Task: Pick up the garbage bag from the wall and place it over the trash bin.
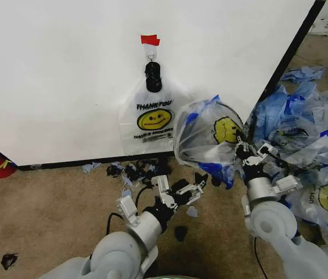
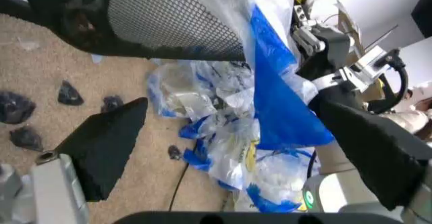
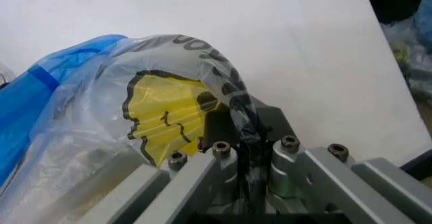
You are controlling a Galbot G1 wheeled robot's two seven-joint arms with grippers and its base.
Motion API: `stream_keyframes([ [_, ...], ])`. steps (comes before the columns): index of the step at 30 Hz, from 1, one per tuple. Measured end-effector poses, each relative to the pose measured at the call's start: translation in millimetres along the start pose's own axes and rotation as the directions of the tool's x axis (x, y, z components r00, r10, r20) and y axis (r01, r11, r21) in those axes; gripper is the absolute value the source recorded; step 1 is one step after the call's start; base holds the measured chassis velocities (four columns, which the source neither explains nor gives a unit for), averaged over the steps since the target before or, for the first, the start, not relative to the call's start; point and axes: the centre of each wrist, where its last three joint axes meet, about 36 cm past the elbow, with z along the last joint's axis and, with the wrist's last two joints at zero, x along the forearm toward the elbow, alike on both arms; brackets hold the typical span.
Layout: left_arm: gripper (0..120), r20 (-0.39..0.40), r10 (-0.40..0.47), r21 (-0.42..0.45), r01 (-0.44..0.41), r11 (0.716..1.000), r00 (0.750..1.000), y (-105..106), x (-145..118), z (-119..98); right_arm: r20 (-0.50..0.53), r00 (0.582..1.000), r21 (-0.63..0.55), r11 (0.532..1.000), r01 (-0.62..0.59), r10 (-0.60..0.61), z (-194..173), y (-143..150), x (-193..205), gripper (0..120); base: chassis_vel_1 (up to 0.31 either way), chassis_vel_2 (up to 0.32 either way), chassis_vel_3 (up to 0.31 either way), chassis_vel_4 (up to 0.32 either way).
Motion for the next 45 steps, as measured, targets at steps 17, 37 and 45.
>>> stream_keyframes([
  [17, 100, -0.009, 0.018, 0.030, -0.018, 0.999, 1.000, -1.7, -29.3, 11.2, -0.026, 1.000, -0.013, 1.000, -0.008, 0.008, 12.8, -1.2, 3.5, 0, 0.000, 0.000, 0.000, 0.000],
  [37, 51, -0.008, 0.013, 0.046, -0.013, 0.999, 1.000, -1.3, -40.1, 16.2, -0.029, 1.000, -0.029, 1.000, -0.001, 0.000, 4.4, 2.2, 3.9, 0, 0.000, 0.000, 0.000, 0.000],
  [45, 21, -0.003, 0.010, 0.038, -0.010, 0.999, 1.000, -1.0, -36.7, 12.5, -0.036, 0.999, -0.031, 0.999, -0.010, 0.009, 4.3, 1.9, 5.6, 0, 0.000, 0.000, 0.000, 0.000],
])
